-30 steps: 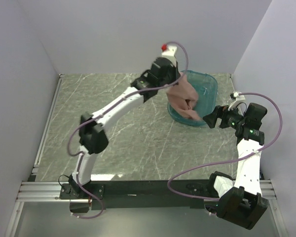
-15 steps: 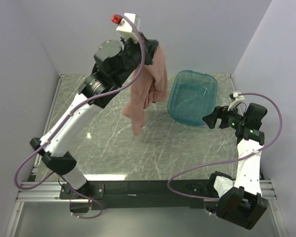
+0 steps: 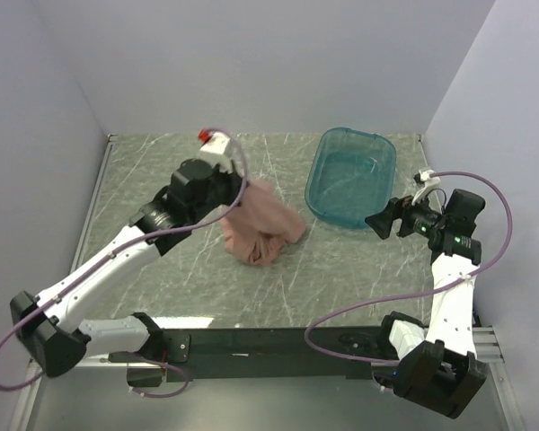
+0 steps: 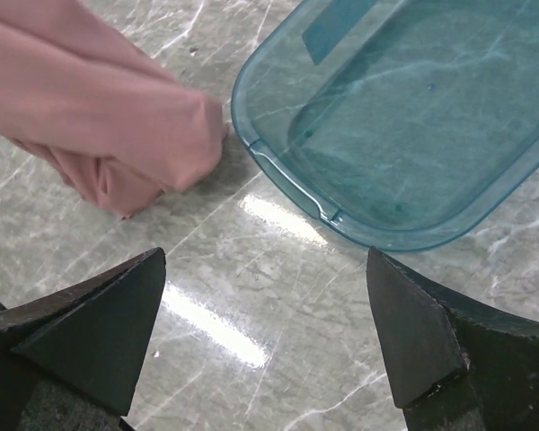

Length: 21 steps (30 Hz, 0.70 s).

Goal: Fold and stack the t-shirts
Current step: Move the tshirt to the center of the board

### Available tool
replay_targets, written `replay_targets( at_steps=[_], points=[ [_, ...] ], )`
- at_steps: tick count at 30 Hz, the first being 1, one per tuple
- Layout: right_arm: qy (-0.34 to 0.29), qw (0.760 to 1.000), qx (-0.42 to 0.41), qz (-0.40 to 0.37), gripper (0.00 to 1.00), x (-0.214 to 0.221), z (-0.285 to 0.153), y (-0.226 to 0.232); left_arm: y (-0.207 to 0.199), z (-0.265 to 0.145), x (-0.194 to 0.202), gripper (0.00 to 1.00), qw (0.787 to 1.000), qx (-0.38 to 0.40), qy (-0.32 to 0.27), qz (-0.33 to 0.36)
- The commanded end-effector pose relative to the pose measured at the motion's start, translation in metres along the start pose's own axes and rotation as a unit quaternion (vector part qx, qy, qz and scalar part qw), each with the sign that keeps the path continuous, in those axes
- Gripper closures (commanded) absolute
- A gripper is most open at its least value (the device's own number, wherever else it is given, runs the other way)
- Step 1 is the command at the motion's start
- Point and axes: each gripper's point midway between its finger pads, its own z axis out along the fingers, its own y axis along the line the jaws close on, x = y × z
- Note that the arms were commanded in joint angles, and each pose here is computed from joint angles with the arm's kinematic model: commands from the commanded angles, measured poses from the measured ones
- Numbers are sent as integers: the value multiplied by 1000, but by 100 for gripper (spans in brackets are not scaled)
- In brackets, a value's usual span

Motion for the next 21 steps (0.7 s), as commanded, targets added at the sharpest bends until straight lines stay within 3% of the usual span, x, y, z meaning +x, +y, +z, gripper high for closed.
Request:
replay_targets(
  at_steps=[1,4,6,7,10,13,15,16,19,21],
  points=[
    [0,1000,-22,-22,2,3,0,10,52,-14,-1,100,995,-46,-41,-79],
    [9,999,-36,-36,2,7,4,16,137,-18,47,98,974,-151,-3,-169],
    [14,998,-44,-48,2,10,7,20,175,-23,88,74,957,-202,46,-204],
    [19,997,-52,-55,2,12,10,25,196,-29,94,47,947,-230,51,-219],
    [30,994,-74,-76,2,18,14,34,209,-44,98,26,941,-261,58,-207],
    [42,987,-115,-106,2,26,19,51,206,-59,74,19,948,-260,17,-182],
    [48,978,-158,-127,2,33,21,69,192,-61,62,19,964,-217,7,-151],
    [52,972,-177,-146,2,38,20,75,168,-54,58,18,981,-142,13,-130],
    [53,959,-214,-178,2,46,22,91,111,-35,87,10,992,11,80,-92],
    [57,958,-215,-183,2,48,23,92,90,-18,111,9,990,33,127,-54]
  ],
)
